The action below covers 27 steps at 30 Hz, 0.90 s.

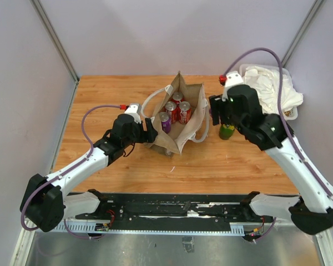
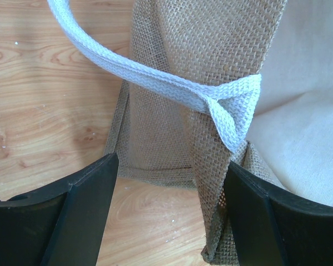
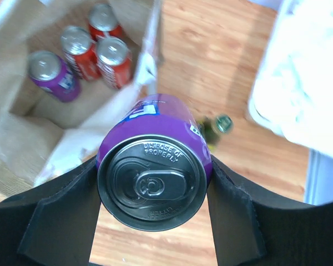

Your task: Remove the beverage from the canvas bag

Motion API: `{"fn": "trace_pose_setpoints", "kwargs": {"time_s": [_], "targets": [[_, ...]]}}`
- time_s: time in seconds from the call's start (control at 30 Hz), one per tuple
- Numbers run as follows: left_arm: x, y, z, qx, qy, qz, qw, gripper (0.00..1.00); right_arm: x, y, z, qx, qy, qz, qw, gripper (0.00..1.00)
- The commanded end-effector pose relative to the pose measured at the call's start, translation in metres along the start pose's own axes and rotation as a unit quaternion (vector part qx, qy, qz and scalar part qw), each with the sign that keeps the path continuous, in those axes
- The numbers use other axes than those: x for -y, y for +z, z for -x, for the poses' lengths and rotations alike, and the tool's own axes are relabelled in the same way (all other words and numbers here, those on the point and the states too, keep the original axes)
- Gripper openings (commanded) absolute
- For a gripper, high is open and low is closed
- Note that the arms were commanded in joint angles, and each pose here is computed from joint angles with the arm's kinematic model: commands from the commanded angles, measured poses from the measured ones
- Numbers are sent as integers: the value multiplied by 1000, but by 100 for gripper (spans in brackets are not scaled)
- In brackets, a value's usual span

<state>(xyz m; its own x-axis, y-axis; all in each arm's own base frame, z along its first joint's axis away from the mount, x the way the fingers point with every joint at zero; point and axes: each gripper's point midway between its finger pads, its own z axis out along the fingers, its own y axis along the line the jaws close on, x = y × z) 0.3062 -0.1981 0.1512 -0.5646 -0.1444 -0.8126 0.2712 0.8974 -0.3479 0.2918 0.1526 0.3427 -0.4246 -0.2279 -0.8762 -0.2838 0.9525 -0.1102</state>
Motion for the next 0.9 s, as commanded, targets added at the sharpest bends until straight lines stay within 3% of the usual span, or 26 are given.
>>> {"fn": "trace_pose_setpoints", "kwargs": {"time_s": [0.0, 0.23, 0.43, 0.87], "targets": [[-8, -5, -42, -70, 18, 7, 997, 80, 43, -26, -42, -18, 27, -99, 995, 1], [-8, -5, -43, -73, 17, 8, 997, 80, 51, -28, -133, -82, 74, -115, 987, 1], [-9, -2, -45, -75, 14, 10, 997, 80, 48, -9, -179, -116, 90, -127, 981, 1], [-7, -1, -43, -75, 13, 9, 997, 80, 37, 46, -207, -147, 159, -81, 973, 1]]}}
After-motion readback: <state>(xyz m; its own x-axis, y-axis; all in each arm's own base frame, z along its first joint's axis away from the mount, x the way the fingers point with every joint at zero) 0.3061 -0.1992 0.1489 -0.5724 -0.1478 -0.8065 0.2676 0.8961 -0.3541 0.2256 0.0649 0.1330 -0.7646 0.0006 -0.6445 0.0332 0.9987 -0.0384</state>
